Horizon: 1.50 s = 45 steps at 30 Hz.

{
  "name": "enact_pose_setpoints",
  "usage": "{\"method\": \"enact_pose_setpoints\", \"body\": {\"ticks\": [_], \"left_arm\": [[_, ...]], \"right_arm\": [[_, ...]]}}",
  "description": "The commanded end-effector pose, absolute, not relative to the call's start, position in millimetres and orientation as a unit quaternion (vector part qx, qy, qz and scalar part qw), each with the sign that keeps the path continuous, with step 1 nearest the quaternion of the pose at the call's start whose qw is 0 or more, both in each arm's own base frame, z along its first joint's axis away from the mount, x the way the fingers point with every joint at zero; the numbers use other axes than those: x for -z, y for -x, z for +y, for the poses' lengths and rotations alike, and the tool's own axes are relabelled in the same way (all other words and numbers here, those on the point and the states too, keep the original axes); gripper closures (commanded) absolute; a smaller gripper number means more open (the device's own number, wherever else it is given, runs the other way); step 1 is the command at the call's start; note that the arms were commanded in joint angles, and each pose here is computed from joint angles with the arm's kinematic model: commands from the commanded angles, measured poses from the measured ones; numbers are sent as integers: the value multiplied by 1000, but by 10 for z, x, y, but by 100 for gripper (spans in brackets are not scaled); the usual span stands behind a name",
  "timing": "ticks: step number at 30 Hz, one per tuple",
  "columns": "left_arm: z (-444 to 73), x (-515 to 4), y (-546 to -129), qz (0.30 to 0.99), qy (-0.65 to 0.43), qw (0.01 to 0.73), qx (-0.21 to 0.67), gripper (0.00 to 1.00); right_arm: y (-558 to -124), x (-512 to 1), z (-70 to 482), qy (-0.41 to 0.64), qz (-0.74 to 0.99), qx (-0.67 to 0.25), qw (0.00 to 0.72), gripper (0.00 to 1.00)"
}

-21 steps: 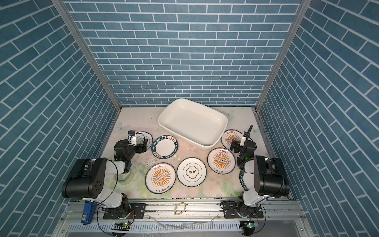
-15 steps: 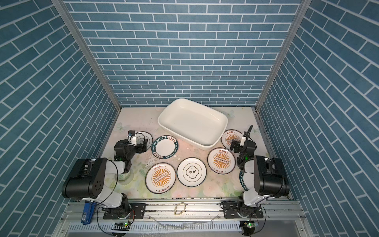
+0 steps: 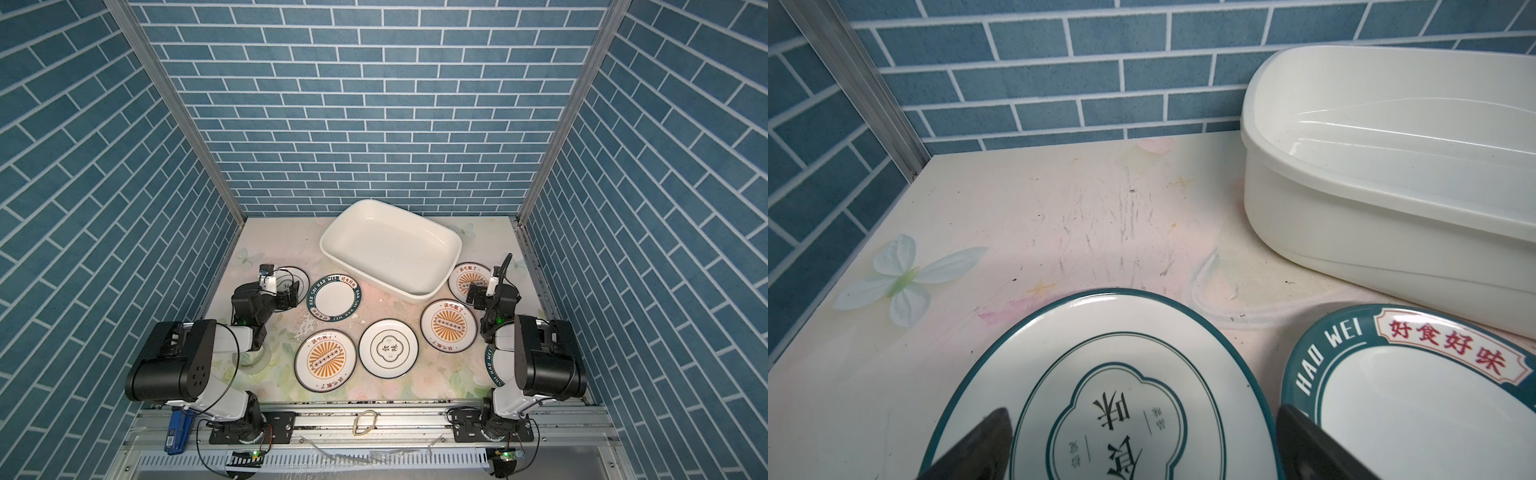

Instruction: Place the plates into the plastic bin on the countertop

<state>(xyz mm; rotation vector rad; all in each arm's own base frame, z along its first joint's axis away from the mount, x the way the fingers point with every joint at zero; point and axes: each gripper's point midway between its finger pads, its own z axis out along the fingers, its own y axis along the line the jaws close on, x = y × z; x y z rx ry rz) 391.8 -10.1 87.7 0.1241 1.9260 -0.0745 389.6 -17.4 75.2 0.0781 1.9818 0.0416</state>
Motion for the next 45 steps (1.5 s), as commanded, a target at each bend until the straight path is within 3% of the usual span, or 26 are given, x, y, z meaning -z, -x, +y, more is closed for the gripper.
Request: {"method": "enact_pose_setpoints", "body": {"ticks": [1,45], "left_arm": [[-96,-955,-3938,814,-56,578,26,0],[-52,-1134,-3945,820,-43,570,19,1]], "right_arm": [[-3958,-877,-174,-14,827,-8,562,1],[-3864,-1039,-202,-22,809,-2,587,1]]}}
